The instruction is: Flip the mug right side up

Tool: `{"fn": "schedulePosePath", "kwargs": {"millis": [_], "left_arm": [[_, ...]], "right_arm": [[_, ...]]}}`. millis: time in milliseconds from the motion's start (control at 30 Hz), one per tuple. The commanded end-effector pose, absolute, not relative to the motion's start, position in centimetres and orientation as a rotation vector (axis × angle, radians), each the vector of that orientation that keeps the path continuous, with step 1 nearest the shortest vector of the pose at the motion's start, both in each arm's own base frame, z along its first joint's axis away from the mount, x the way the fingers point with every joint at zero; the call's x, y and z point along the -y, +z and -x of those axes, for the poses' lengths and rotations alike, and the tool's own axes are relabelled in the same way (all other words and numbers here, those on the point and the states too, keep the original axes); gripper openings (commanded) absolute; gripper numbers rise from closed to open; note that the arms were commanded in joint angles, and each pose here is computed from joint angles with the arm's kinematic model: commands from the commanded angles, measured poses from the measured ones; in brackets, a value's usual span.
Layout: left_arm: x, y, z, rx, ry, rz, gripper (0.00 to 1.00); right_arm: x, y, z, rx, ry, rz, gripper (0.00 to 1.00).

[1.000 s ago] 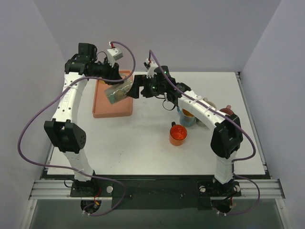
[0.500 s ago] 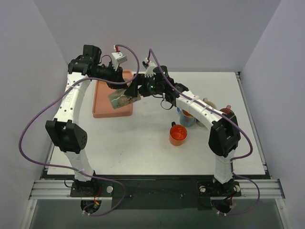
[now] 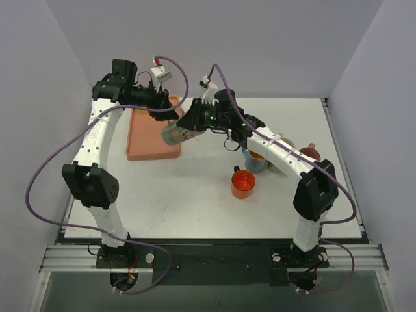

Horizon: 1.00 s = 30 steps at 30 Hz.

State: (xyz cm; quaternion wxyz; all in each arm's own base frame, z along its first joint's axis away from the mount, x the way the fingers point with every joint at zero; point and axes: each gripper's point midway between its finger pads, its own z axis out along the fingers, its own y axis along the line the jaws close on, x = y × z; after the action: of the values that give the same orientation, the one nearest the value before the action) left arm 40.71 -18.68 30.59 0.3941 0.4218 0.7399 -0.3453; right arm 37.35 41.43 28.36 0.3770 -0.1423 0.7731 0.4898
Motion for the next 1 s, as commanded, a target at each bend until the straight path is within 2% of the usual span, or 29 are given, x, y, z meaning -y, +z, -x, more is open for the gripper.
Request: {"fn": "schedulePosePath", "kwargs": {"millis": [0,33,333,667,733,833,967], "left_arm": [[17.6,34.8,-42.4,-1.820,-0.866,-0.920,0.76],[17.1,35.0,-42.7,-1.826,-0.846,-0.900,0.83],[12.7,36.4,-45.3,-1.843,-0.650,-0.779,0.87],[7.0,33.2,-51.1,-1.948,-0.208,-0.557,0.88],[6.9,32.3,-51.9,-1.948,-0.141,-0.611,0.88],[7.7,30.9,-53.3,-1.935,0.013,-0.743,0.88],[7.7,29.5,-56.3,-1.910,0.208,-0.861,0.89]], "right_arm": [[-38.7,26.3,-35.4,-2.060,0.922,0.489,0.00],[-38.1,26.0,-34.9,-2.083,0.886,0.502,0.00],[-32.6,27.7,-33.7,-2.116,0.540,0.454,0.00],[-18.2,30.8,-28.7,-2.189,0.045,0.195,0.00],[-14.8,29.9,-27.7,-2.228,-0.042,0.112,0.00],[-10.3,24.9,-26.2,-2.322,-0.172,-0.027,0.00],[-7.9,21.2,-25.4,-2.307,-0.189,-0.122,0.00]]}}
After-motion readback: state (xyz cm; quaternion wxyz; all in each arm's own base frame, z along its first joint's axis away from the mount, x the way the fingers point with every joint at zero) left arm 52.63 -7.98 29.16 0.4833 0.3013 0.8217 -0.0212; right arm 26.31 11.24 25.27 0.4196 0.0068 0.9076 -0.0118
